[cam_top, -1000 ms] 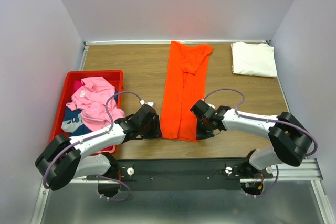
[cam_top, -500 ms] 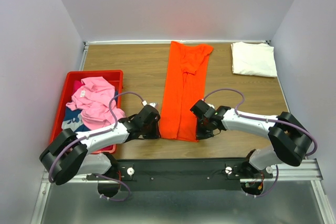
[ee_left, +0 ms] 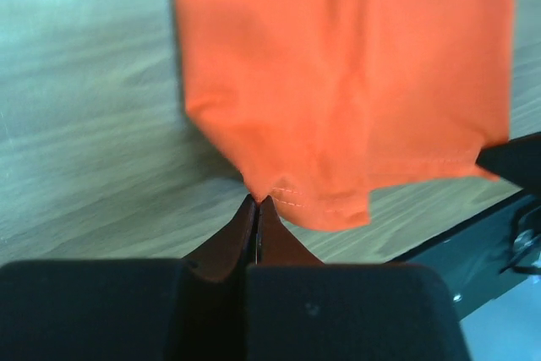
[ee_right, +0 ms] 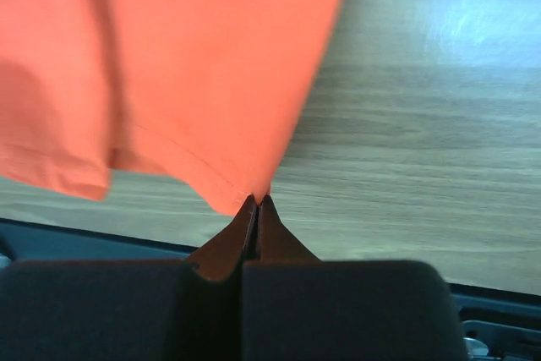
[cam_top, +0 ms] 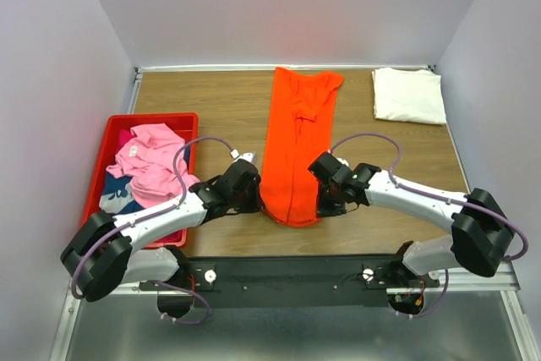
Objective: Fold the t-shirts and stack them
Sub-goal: Fold the tshirt
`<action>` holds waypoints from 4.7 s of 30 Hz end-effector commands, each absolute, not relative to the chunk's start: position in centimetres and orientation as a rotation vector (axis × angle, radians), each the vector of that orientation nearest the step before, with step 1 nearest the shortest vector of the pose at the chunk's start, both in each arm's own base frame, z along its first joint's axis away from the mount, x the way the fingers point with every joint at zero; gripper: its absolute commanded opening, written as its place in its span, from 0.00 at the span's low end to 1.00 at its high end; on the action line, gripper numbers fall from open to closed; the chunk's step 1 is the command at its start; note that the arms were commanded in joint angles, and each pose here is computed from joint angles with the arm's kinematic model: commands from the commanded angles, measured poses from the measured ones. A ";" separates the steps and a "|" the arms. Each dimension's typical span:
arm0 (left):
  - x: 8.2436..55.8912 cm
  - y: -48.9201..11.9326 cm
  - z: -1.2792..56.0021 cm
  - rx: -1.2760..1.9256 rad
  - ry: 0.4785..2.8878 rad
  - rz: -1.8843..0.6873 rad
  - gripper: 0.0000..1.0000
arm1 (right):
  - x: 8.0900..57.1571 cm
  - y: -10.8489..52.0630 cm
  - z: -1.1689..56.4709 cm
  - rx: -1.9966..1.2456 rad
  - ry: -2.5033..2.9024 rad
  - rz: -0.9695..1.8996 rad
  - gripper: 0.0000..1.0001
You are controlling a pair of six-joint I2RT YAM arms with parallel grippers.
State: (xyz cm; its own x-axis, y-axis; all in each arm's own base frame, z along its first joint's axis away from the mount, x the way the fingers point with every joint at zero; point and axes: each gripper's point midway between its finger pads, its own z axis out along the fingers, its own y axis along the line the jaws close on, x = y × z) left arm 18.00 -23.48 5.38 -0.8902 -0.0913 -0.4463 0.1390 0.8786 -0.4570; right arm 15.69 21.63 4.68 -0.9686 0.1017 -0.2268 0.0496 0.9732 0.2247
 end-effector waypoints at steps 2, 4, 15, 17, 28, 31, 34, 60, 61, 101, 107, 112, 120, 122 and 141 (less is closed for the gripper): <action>21.2 -24.9 9.1 0.025 2.471 -0.651 0.00 | 18.5 21.4 7.9 0.157 2.752 0.257 0.00; 21.8 -25.5 9.0 0.052 2.473 -0.647 0.00 | 19.4 21.5 7.9 0.143 2.733 0.213 0.00; 27.2 -26.7 10.4 0.050 2.414 -0.576 0.00 | 25.6 21.3 8.7 0.133 2.643 0.059 0.00; 28.0 -26.7 10.5 0.051 2.406 -0.571 0.00 | 26.8 20.8 8.6 0.145 2.635 0.026 0.00; 34.5 -27.5 11.4 0.033 2.351 -0.586 0.00 | 33.9 18.7 8.9 0.144 2.589 -0.102 0.00; 36.3 -27.6 11.6 0.031 2.330 -0.596 0.00 | 35.6 18.4 9.2 0.158 2.580 -0.107 0.00; 38.5 -27.9 12.3 0.036 2.308 -0.629 0.00 | 37.3 18.5 9.8 0.148 2.558 -0.102 0.00; 49.8 -28.3 9.5 0.099 2.289 -0.695 0.00 | 47.7 16.3 5.6 0.114 2.592 -0.151 0.01; 50.0 -28.3 9.4 0.098 2.291 -0.693 0.00 | 47.9 16.2 5.4 0.110 2.592 -0.154 0.00; 41.9 -25.8 6.4 0.185 2.338 -0.720 0.63 | 36.9 16.1 5.5 0.020 2.839 0.316 0.76; 40.7 -25.9 5.7 0.184 2.364 -0.733 0.61 | 36.2 16.0 4.3 0.052 2.857 0.317 0.73; 40.2 -25.7 5.8 0.176 2.371 -0.730 0.61 | 35.1 15.7 3.3 0.093 2.892 0.307 0.65; 39.4 -25.3 5.8 0.169 2.386 -0.723 0.60 | 34.6 15.4 2.1 0.098 2.899 0.292 0.52; 38.6 -25.3 5.4 0.179 2.415 -0.720 0.58 | 34.4 15.4 1.9 0.100 2.904 0.295 0.49; 36.3 -25.5 4.1 0.220 2.472 -0.698 0.49 | 33.6 15.5 0.6 0.097 2.931 0.314 0.34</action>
State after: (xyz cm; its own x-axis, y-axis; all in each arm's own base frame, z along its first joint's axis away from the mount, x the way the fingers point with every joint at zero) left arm 36.62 -25.35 3.68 -0.8358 -0.0062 -0.5490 0.2791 0.8562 -0.4347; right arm 34.76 15.70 1.83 -0.9717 0.0879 -0.2193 0.0391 0.9753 0.2174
